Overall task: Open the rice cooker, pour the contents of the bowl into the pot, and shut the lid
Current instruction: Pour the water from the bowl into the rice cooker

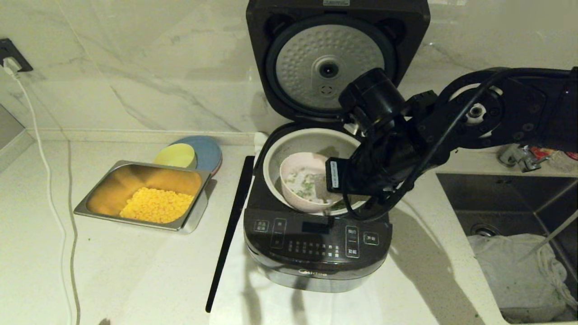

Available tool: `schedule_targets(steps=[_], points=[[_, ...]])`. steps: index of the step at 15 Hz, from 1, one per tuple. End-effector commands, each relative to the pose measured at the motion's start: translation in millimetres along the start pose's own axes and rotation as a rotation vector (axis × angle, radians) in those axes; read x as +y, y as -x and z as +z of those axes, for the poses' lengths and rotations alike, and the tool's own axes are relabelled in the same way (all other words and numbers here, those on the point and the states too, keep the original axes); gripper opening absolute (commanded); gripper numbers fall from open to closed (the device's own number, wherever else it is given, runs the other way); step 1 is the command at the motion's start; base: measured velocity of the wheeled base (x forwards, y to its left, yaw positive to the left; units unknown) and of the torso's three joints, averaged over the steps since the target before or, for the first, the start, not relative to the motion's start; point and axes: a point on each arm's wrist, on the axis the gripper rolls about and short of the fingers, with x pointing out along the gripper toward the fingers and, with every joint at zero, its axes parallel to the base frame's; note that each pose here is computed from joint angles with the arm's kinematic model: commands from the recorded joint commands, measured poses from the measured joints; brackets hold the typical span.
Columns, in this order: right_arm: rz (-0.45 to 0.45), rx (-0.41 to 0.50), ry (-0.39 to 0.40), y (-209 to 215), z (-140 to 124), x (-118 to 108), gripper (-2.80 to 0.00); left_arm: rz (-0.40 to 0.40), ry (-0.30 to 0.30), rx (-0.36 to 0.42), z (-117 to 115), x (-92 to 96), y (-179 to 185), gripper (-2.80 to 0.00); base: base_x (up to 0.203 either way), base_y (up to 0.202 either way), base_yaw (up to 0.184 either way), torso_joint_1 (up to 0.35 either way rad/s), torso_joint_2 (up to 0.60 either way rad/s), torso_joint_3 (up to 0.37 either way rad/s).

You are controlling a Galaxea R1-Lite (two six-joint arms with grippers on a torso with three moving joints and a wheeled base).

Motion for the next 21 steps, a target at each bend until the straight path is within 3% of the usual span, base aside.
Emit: schedule_targets(steps=[1,4,11,13,16,21], points=[[-0.046,-0.047,-0.003,-2.1,0.4,2.4,-2.80,0.000,0.000,0.008,-2.5,0.0,-0.7,-2.80,0.000,0.000,0.000,0.000,0.00,0.000],[-0.028,-0.101,-0.015,9.0,6.0,2.7,-2.80,0.000,0.000,0.008,-2.5,0.0,-0.7,-2.80,0.000,0.000,0.000,0.000,0.00,0.000],[-0.232,-0.254,0.032,21.8,1.6,10.1,-2.80,0.000,0.000,0.008,-2.5,0.0,-0.7,-2.80,0.000,0.000,0.000,0.000,0.00,0.000],[-0.245,-0.301,0.022,20.4,3.2,11.4,-2.80,0.000,0.000,0.008,-2.5,0.0,-0.7,-2.80,0.000,0.000,0.000,0.000,0.00,0.000],[-0.342,-0.408,0.068,7.6,1.3,12.4,-2.80,0.000,0.000,0.008,-2.5,0.0,-0.7,-2.80,0.000,0.000,0.000,0.000,0.00,0.000],[-0.348,-0.587,0.155,0.6,-8.5,16.9,-2.80,0.000,0.000,0.008,-2.5,0.0,-0.7,-2.80,0.000,0.000,0.000,0.000,0.00,0.000]])
